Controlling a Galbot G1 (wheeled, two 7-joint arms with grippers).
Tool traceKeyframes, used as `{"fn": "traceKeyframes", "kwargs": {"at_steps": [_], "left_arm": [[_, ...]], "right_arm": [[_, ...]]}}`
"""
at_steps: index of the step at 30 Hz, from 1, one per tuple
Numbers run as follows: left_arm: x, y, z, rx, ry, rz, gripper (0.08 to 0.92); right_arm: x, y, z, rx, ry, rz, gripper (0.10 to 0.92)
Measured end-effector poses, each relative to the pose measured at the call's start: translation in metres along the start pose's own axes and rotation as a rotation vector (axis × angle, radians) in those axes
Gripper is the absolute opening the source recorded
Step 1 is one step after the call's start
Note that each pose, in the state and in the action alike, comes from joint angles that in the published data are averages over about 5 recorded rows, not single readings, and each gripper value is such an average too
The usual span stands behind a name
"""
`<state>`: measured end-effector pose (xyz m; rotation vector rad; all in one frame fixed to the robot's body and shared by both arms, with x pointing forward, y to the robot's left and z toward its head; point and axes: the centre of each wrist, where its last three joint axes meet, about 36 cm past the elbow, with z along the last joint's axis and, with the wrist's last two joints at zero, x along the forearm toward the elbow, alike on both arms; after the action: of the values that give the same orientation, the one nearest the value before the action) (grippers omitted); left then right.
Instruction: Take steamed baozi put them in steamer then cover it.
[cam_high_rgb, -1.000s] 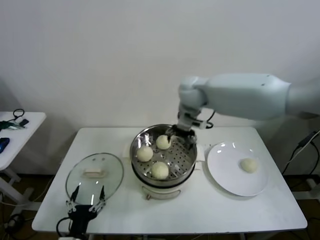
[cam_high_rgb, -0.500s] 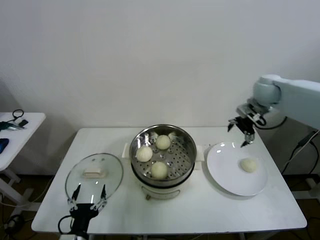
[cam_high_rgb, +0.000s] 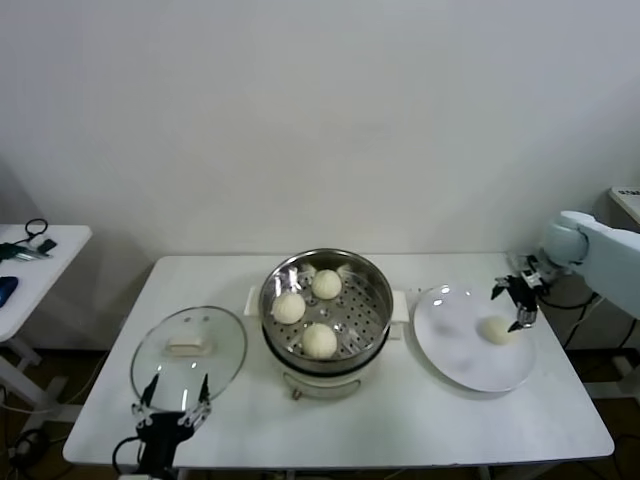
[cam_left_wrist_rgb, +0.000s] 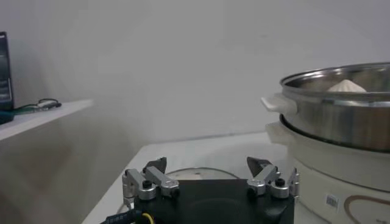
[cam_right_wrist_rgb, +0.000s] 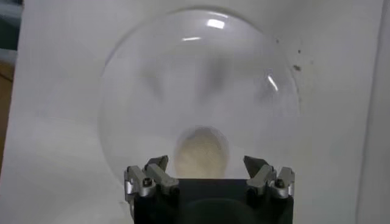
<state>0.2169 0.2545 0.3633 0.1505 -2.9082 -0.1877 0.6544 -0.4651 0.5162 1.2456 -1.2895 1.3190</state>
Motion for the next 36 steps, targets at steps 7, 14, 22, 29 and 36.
{"fn": "traceKeyframes", "kwargs": {"at_steps": [7, 14, 22, 29, 36], "left_arm": [[0.001, 0.0, 0.0, 0.0, 0.0, -0.002, 0.823], [0.001, -0.001, 0.0, 0.001, -0.002, -0.001, 0.823], [0.002, -0.001, 0.0, 0.002, -0.002, 0.0, 0.823], [0.001, -0.002, 0.0, 0.003, -0.004, 0.0, 0.823], [0.001, -0.004, -0.002, 0.004, -0.011, 0.006, 0.823]], "right_arm": [[-0.028, 0.003, 0.011, -0.049, 0.015, -0.003, 0.813], [-0.047, 0.006, 0.016, -0.076, 0.018, 0.006, 0.8], [-0.057, 0.008, 0.022, -0.092, 0.015, 0.023, 0.743], [-0.057, 0.012, 0.024, -0.109, -0.003, 0.03, 0.7], [-0.042, 0.012, 0.021, -0.112, -0.03, 0.047, 0.685]]}}
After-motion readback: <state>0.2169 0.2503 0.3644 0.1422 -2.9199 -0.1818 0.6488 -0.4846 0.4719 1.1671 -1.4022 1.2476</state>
